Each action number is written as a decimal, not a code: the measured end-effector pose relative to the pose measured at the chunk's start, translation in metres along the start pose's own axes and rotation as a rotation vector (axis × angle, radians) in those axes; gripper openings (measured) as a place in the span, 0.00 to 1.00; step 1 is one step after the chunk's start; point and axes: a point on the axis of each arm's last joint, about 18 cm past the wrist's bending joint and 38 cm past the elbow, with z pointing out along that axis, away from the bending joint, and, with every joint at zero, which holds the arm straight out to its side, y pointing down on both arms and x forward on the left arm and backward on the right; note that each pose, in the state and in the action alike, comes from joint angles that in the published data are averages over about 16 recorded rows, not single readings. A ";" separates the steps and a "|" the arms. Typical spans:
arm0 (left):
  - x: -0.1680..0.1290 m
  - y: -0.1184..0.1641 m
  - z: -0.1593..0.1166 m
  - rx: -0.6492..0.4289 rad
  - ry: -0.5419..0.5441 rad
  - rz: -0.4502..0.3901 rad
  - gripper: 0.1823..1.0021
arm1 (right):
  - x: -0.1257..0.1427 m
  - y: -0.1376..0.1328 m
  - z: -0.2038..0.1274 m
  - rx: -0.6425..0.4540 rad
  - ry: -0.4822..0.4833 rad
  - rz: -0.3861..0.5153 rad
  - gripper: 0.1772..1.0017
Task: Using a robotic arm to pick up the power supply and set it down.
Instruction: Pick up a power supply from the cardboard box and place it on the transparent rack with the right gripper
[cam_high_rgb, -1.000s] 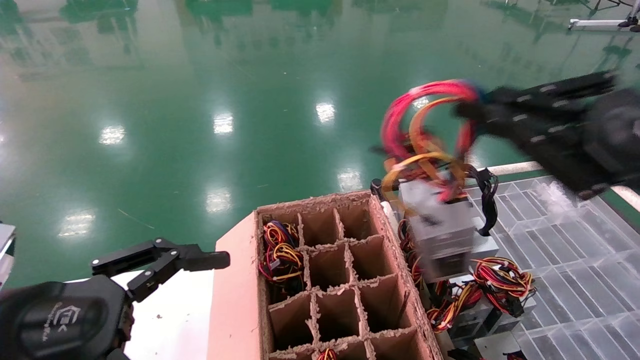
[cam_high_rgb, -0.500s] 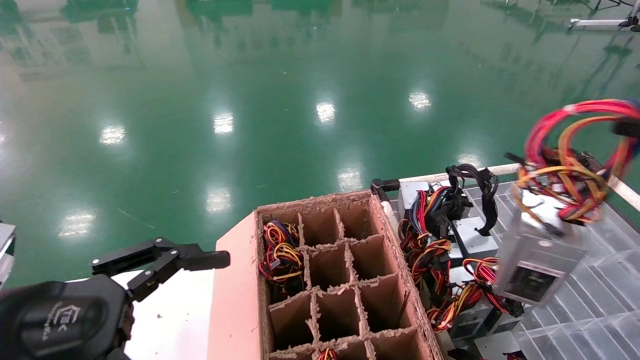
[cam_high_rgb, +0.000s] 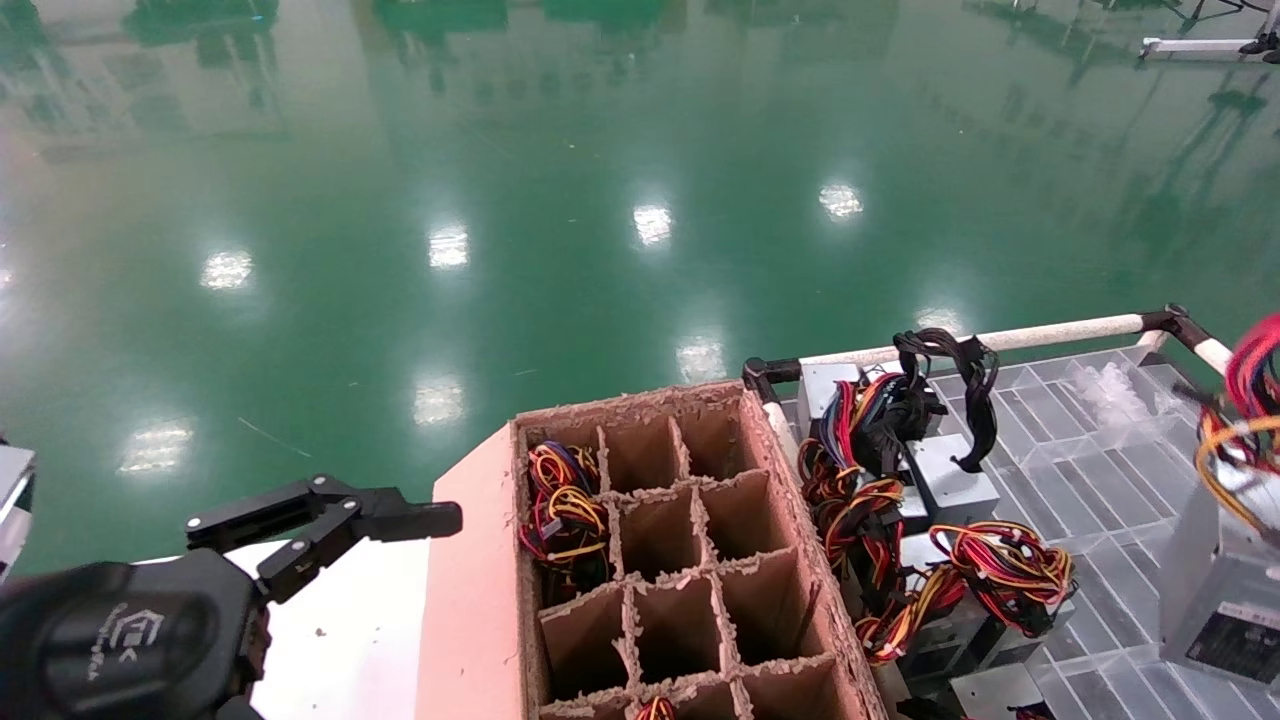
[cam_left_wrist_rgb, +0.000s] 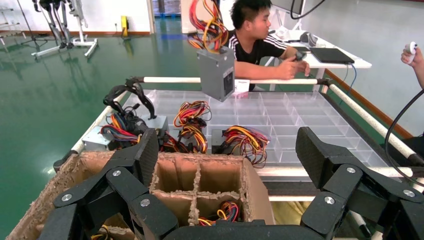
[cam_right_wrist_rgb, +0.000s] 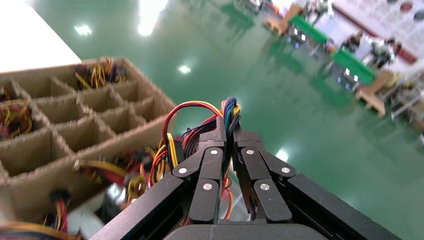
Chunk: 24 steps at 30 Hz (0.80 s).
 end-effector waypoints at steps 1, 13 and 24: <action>0.000 0.000 0.000 0.000 0.000 0.000 1.00 | -0.002 0.004 -0.001 -0.015 -0.005 0.004 0.02; 0.000 0.000 0.000 0.000 0.000 0.000 1.00 | -0.032 0.041 0.009 -0.120 -0.120 0.046 0.02; 0.000 0.000 0.000 0.000 0.000 0.000 1.00 | -0.049 0.059 0.040 -0.098 -0.190 0.089 0.02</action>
